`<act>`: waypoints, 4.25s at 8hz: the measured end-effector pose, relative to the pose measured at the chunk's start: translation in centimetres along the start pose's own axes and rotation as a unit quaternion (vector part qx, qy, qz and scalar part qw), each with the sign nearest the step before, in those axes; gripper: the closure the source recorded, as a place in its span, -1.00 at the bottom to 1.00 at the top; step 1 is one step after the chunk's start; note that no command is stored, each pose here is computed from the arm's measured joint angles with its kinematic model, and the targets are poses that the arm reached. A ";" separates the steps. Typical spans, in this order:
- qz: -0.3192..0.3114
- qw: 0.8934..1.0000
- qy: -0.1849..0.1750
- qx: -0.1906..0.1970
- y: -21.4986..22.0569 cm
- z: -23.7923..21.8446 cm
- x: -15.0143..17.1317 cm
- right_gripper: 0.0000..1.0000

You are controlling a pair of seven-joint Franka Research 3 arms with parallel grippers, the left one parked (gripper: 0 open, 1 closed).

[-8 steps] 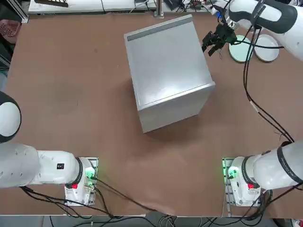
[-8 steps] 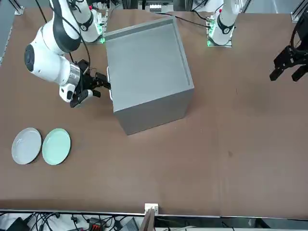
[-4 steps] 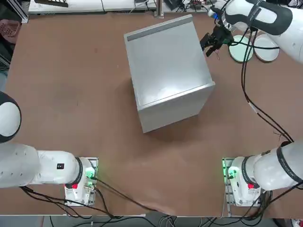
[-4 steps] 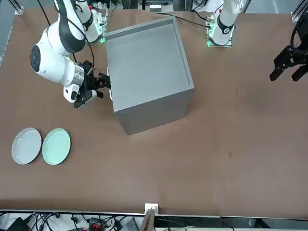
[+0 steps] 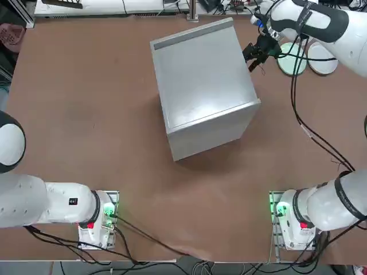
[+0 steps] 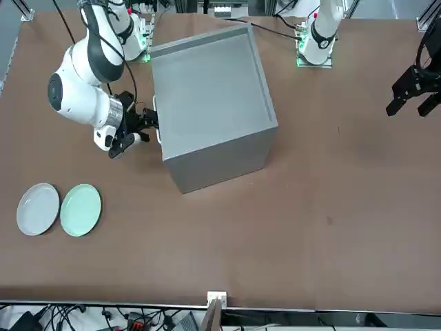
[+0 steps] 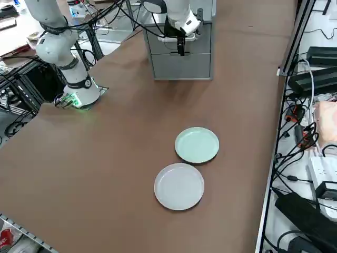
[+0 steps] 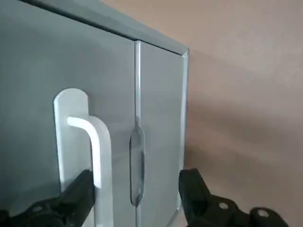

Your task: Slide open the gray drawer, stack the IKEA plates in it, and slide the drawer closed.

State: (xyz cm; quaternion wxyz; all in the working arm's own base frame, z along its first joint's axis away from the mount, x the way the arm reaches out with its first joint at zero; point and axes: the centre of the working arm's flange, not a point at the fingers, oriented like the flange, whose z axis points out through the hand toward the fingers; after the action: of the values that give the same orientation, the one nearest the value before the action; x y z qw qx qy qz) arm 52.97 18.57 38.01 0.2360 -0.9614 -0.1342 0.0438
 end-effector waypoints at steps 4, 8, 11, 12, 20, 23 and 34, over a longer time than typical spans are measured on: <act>-0.021 1.000 -0.001 -0.014 0.8 -0.6 0.1 -1.00; -0.032 0.999 0.011 -0.029 10.5 -5.4 -1.0 -1.00; -0.034 0.999 0.009 -0.029 14.3 -7.4 -1.5 -1.00; -0.037 0.999 0.007 -0.033 15.3 -8.0 -1.6 -1.00; -0.079 0.994 -0.010 -0.076 19.8 -16.4 0.3 -1.00; -0.020 0.995 0.007 -0.098 25.2 -18.9 1.9 -0.95; 0.303 0.925 0.077 -0.217 42.3 -4.5 1.3 -0.52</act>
State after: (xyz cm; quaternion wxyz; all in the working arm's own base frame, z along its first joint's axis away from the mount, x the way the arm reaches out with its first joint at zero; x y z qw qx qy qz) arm 64.89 -19.13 22.23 0.0067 -0.9843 0.1760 0.0091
